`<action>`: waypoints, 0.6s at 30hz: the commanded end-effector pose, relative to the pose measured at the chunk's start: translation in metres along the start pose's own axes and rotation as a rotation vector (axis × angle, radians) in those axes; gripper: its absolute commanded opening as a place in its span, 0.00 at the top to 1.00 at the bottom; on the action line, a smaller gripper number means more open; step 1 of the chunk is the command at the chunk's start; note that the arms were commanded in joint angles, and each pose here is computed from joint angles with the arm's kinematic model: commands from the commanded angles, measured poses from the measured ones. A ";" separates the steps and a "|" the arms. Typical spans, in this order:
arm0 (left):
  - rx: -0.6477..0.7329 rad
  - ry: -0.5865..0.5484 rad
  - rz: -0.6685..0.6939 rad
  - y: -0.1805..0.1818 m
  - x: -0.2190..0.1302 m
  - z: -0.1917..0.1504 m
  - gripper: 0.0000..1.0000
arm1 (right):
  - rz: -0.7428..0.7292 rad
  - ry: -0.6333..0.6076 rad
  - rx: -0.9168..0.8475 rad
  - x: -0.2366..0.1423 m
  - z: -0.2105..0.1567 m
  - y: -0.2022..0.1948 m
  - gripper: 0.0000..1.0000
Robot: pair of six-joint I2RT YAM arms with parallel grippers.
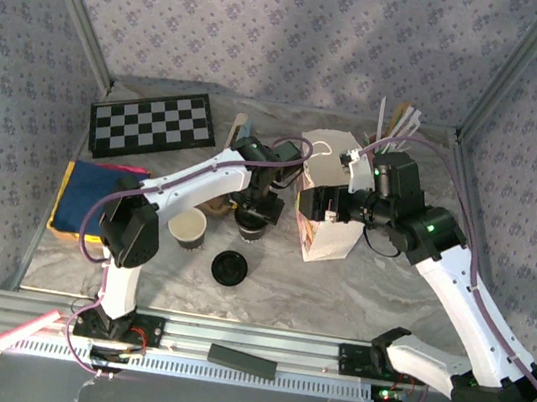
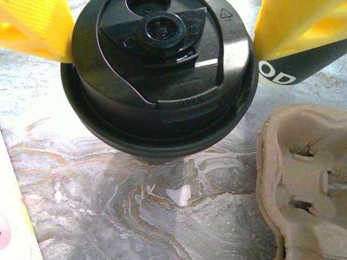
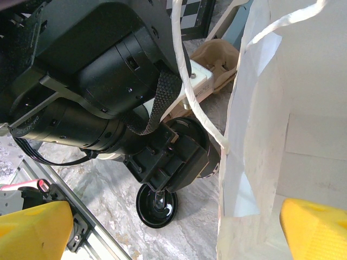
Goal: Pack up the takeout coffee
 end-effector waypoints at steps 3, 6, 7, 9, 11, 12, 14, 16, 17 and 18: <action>-0.017 -0.031 0.004 0.011 -0.021 0.000 0.14 | 0.016 -0.015 0.005 -0.002 0.004 0.002 0.00; -0.021 -0.038 -0.002 0.012 -0.025 0.000 0.12 | 0.013 -0.019 0.006 -0.003 0.005 0.002 0.00; -0.023 -0.040 -0.009 0.012 -0.027 0.000 0.11 | 0.013 -0.018 0.007 -0.004 0.005 0.002 0.00; -0.032 -0.054 -0.036 0.012 -0.033 0.000 0.11 | 0.007 -0.026 0.008 -0.005 0.008 0.002 0.00; -0.046 -0.065 -0.066 0.013 -0.039 0.001 0.10 | -0.004 -0.038 0.005 -0.008 0.011 0.003 0.00; -0.058 -0.072 -0.086 0.014 -0.043 0.002 0.10 | -0.014 -0.044 0.004 -0.010 0.013 0.004 0.00; -0.079 -0.081 -0.118 0.017 -0.048 0.001 0.10 | -0.035 -0.055 -0.001 -0.014 0.016 0.006 0.00; -0.110 -0.087 -0.152 0.023 -0.053 0.000 0.09 | -0.053 -0.063 -0.016 -0.016 0.020 0.011 0.01; -0.126 -0.090 -0.171 0.028 -0.054 -0.001 0.10 | -0.052 -0.059 -0.032 -0.016 0.021 0.015 0.01; -0.148 -0.090 -0.189 0.032 -0.054 -0.002 0.10 | -0.059 -0.058 -0.048 -0.016 0.024 0.019 0.02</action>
Point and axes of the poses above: each hand's point on the last joint's axis, 136 mm out from that joint toward the fingers, its own x axis out along the fingers, its own y axis along the line the jaws close on, z = x × y, the point moved 7 cm from there along -x, back along the fingers, and after that the axes turned 12 degrees about -x, right-handed, at the moved point
